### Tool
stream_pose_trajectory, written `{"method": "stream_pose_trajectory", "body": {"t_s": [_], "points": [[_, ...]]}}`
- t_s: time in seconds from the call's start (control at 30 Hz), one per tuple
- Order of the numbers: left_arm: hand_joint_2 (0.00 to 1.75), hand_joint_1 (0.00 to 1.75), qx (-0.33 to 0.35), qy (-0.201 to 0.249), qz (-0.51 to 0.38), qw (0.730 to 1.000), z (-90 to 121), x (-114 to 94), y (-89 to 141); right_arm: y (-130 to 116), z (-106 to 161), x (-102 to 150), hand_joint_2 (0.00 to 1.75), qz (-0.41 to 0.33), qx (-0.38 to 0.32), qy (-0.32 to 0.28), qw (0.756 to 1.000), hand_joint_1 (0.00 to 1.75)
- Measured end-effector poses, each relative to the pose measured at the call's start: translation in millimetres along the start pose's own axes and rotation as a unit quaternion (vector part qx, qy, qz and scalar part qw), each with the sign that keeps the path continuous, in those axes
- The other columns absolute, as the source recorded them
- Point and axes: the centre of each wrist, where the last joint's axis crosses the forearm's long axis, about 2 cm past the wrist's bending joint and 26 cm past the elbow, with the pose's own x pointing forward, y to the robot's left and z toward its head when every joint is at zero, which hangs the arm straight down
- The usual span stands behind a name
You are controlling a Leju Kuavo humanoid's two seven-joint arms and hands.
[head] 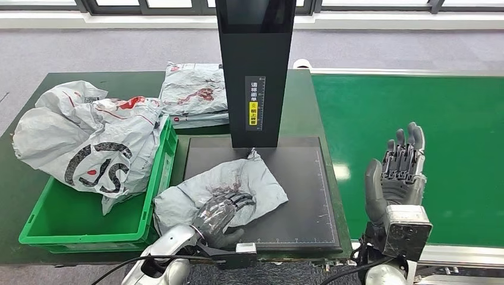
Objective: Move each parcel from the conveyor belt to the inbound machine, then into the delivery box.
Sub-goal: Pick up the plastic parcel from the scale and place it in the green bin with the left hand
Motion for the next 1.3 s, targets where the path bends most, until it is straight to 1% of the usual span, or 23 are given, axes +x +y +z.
{"method": "stream_pose_trajectory", "body": {"t_s": [0.1, 0.3, 0.4, 0.6, 0.8, 0.93, 1.03, 1.1, 1.13, 1.2, 1.3], "points": [[1.75, 1.75, -0.015, 0.002, -0.003, 1.0, -4, -2, -6, 1, 0, -1, 1.75, -0.001, 0.0, 0.002, 1.0, 0.0], [1.75, 1.75, -0.03, 0.004, -0.002, 1.0, -9, -6, -8, 2, 0, -1, 1.75, -0.001, -0.004, 0.007, 1.0, 0.0], [1.75, 1.75, -0.033, 0.007, 0.005, 0.999, -13, -9, -9, -1, 0, -3, 1.75, 0.001, -0.014, 0.02, 1.0, 0.0], [1.75, 1.75, -0.037, 0.018, 0.009, 0.999, -17, -14, -11, -13, 2, -11, 1.75, 0.008, -0.037, 0.043, 0.998, 0.0], [1.75, 1.75, -0.039, 0.023, 0.008, 0.999, -19, -15, -11, -16, 3, -13, 1.75, 0.013, -0.043, 0.05, 0.998, 0.0], [1.75, 1.75, -0.024, 0.041, -0.002, 0.999, -20, -16, -11, -17, 4, -14, 1.75, 0.015, -0.043, 0.055, 0.997, 0.0], [1.75, 1.75, 0.026, 0.064, -0.015, 0.997, -21, -18, -6, -19, 10, -15, 1.75, 0.018, -0.046, 0.066, 0.997, 0.0], [1.75, 1.75, 0.091, 0.078, -0.019, 0.993, -20, -21, 6, -23, 17, -16, 1.75, 0.021, -0.052, 0.075, 0.996, 0.0], [1.75, 1.75, 0.127, 0.081, -0.019, 0.988, -20, -22, 15, -24, 20, -16, 1.75, 0.022, -0.056, 0.079, 0.995, 0.0], [1.75, 1.75, 0.227, 0.08, -0.017, 0.97, -16, -23, 43, -29, 26, -15, 1.75, 0.024, -0.065, 0.084, 0.994, 0.0], [1.75, 1.75, 0.369, 0.07, -0.014, 0.927, -2, -24, 88, -35, 32, -15, 1.75, 0.026, -0.08, 0.091, 0.992, 0.0]]}}
